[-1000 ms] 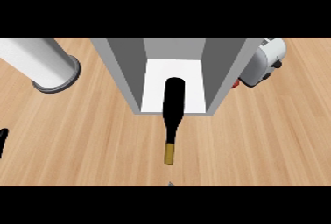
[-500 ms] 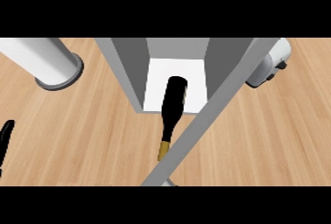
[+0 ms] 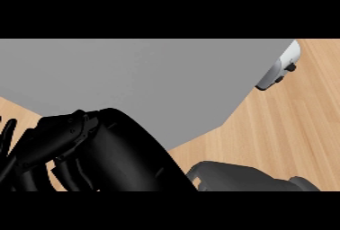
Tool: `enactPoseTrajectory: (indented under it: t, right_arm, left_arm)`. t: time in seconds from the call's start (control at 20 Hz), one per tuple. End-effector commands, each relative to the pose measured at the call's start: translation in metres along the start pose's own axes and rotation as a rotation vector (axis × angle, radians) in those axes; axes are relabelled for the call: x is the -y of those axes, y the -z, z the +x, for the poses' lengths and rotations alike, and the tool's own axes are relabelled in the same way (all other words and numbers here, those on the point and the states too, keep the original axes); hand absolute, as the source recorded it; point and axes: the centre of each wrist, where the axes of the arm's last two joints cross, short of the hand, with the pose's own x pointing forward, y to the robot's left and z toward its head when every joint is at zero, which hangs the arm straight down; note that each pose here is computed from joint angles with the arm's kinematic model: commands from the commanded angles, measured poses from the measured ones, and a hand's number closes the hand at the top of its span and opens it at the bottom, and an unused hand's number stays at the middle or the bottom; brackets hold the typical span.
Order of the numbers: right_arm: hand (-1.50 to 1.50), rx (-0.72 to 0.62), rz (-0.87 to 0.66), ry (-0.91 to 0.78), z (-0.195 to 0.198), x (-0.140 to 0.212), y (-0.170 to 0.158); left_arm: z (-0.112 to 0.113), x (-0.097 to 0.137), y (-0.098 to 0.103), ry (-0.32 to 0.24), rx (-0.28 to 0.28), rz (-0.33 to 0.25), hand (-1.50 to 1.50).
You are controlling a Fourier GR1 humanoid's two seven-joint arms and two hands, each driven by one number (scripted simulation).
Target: Pick up the wine, place it into the cabinet and close the cabinet
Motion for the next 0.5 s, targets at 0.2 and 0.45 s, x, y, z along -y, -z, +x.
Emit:
enactPoseTrajectory:
  t: [0.2, 0.45]
  right_arm:
    - [1.50, 0.031, -0.117, -0.188, -0.007, 0.027, 0.073]
    - [1.50, -0.030, -0.124, -0.155, -0.014, 0.060, 0.091]
  left_arm:
    - [-0.005, -0.003, -0.006, 0.016, 0.002, 0.024, -1.50]
    - [0.000, 0.009, 0.000, 0.006, 0.003, 0.022, -1.50]
